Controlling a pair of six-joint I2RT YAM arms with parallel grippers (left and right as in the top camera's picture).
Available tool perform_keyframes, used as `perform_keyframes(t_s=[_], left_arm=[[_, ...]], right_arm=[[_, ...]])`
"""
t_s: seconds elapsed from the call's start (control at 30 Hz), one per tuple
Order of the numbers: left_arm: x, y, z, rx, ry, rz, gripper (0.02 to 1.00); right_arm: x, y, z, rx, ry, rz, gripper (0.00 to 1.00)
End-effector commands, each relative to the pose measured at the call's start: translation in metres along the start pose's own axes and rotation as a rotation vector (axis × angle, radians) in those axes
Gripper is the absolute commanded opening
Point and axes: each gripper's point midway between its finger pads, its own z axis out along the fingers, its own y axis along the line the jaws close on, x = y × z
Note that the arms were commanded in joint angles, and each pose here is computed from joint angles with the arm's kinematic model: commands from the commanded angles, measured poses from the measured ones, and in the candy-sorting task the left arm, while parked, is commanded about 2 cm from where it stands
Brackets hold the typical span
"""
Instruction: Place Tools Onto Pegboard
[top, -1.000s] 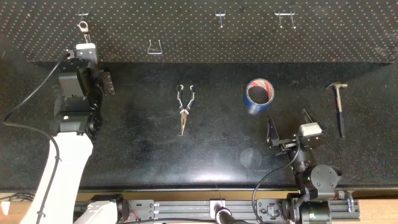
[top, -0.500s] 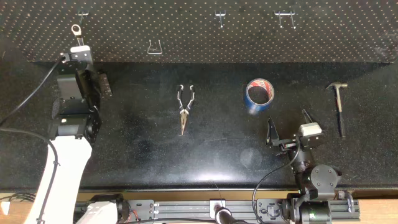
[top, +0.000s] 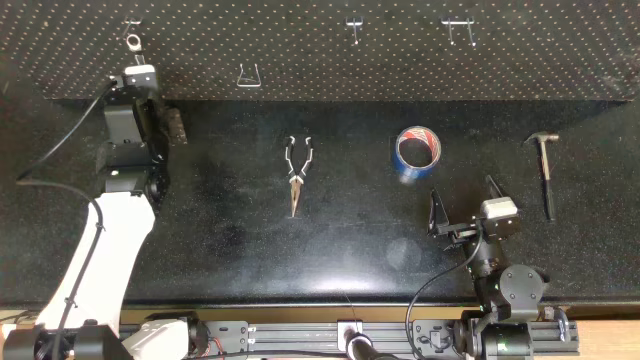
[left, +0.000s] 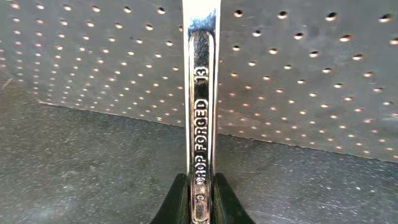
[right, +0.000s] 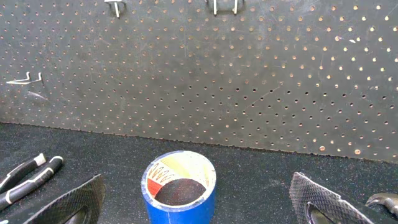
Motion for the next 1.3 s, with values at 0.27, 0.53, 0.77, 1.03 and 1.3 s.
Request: perform_keyframes(t_s=[0.27, 0.53, 0.77, 1.03, 1.3], left_arm=[[-0.023, 0.021, -0.054, -0.056, -0.064, -0.083, 0.027], [-0.030, 0.018, -0.034, -0.059, -0.093, -0.113, 0.029], [-0.027, 0.011, -0.015, -0.045, -0.084, -0.110, 0.029], [-0.018, 0.003, 0.006, -0.021, -0.055, -0.103, 0.027], [-0.013, -0.001, 0.012, 0.002, -0.036, -0.103, 0.899]], right_arm=[[0.001, 0.000, 0.000, -0.005, 0.000, 0.004, 0.976], [0.001, 0.000, 0.000, -0.005, 0.000, 0.004, 0.976], [0.001, 0.000, 0.000, -0.005, 0.000, 0.004, 0.976], [0.001, 0.000, 0.000, -0.005, 0.000, 0.004, 0.976], [0.001, 0.000, 0.000, -0.005, 0.000, 0.004, 0.976]])
